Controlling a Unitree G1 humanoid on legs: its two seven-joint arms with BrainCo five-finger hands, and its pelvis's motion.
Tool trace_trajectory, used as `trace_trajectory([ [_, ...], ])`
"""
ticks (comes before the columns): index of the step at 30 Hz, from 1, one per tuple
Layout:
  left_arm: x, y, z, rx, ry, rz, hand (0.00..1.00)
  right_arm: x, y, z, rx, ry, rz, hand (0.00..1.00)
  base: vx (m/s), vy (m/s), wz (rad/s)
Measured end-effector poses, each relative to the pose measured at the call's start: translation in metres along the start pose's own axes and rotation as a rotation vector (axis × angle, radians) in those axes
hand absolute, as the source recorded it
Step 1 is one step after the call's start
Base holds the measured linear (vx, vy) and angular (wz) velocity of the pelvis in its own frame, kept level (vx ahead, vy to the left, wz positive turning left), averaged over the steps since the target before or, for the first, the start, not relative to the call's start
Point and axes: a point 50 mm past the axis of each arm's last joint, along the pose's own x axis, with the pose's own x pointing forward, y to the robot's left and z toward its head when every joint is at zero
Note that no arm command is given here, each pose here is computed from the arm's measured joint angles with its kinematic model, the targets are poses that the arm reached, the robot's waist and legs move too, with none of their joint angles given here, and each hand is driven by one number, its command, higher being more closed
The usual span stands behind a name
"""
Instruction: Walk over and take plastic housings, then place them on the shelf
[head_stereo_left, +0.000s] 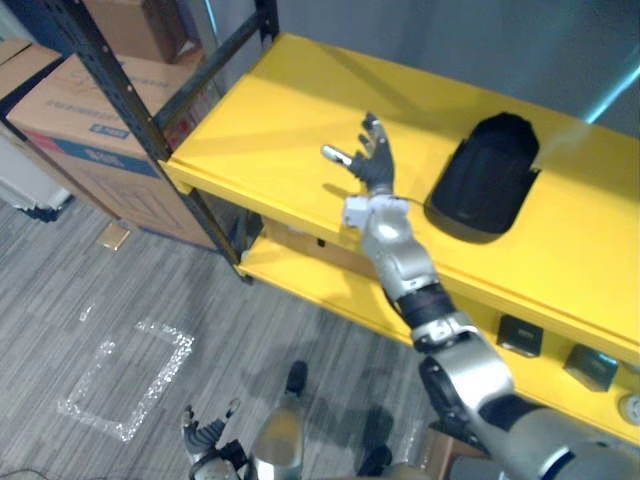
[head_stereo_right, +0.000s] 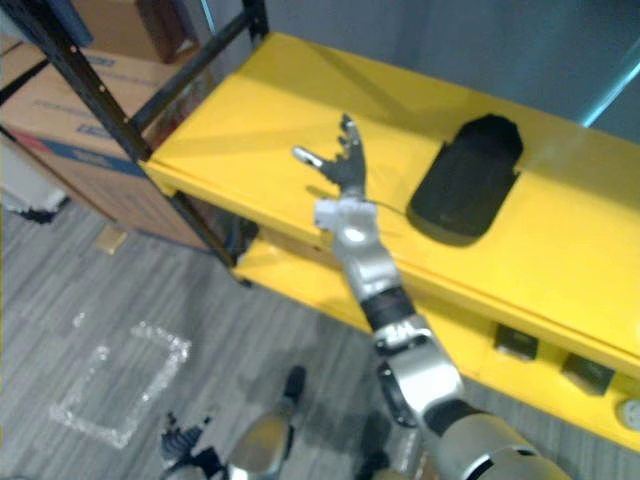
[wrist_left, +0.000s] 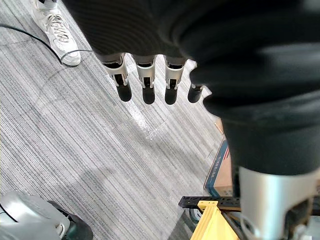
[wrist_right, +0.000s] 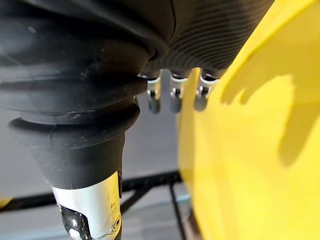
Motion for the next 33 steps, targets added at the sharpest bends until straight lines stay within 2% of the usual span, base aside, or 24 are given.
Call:
trace_trajectory([
  [10,0.001,0.002,-0.007,-0.004,0.047,-0.029,0.0,0.021,-0.047,0.018,-0.06,0.003,-0.272,0.0,-0.03,-0.05,-0.03],
  [16,0.001,-0.001,-0.008,-0.009,0.055,-0.048,0.0,0.034,-0.072,0.032,-0.11,0.023,-0.356,0.0,-0.05,-0.034,-0.03],
  [23,0.003,-0.002,-0.005,0.032,0.036,-0.091,0.0,0.042,-0.106,0.035,-0.109,0.068,-0.406,0.0,-0.03,-0.037,0.0],
  [33,0.002,-0.003,-0.009,0.046,0.05,-0.13,0.0,0.05,-0.131,0.056,-0.102,0.019,-0.356,0.0,-0.03,-0.035,0.02],
])
